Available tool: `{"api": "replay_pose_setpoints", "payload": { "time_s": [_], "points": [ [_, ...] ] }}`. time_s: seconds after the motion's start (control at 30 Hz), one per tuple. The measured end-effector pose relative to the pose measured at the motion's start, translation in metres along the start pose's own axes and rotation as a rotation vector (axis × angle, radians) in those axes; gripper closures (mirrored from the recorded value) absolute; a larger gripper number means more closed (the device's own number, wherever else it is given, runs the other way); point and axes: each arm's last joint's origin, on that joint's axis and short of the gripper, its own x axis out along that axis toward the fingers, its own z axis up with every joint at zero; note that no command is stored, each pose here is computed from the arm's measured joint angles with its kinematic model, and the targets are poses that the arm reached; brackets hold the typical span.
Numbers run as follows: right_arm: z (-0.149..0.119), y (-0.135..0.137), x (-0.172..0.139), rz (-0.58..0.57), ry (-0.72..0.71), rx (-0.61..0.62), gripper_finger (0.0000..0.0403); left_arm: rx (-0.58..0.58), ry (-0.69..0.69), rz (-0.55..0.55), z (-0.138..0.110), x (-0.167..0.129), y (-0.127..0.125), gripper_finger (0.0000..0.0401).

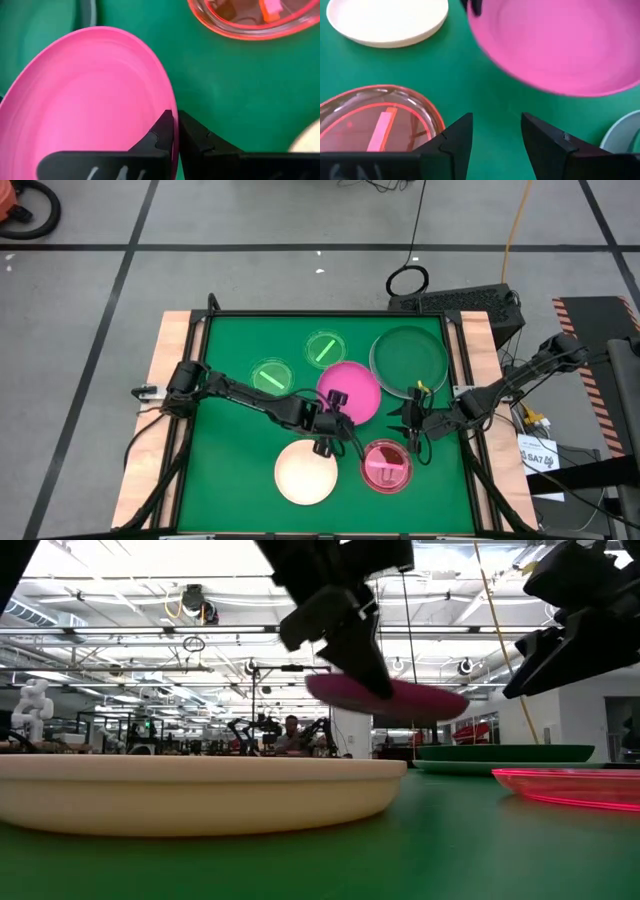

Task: Stack plastic plates
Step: Stack the pink plate on top of the green plate

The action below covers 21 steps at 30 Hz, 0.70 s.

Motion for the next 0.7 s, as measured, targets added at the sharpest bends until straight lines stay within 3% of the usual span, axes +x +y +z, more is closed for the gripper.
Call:
{"api": "replay_pose_setpoints", "payload": {
  "time_s": [0.43,0.7],
  "points": [
    [-0.005,0.011,-0.006,0.064,0.009,-0.045,0.0243,0.070,-0.138,0.145,0.031,-0.027,0.077,0.0387],
    [-0.009,0.009,-0.010,0.081,0.046,-0.061,0.0243,0.094,-0.346,0.067,0.023,-0.022,0.130,0.0387]
  ]
}}
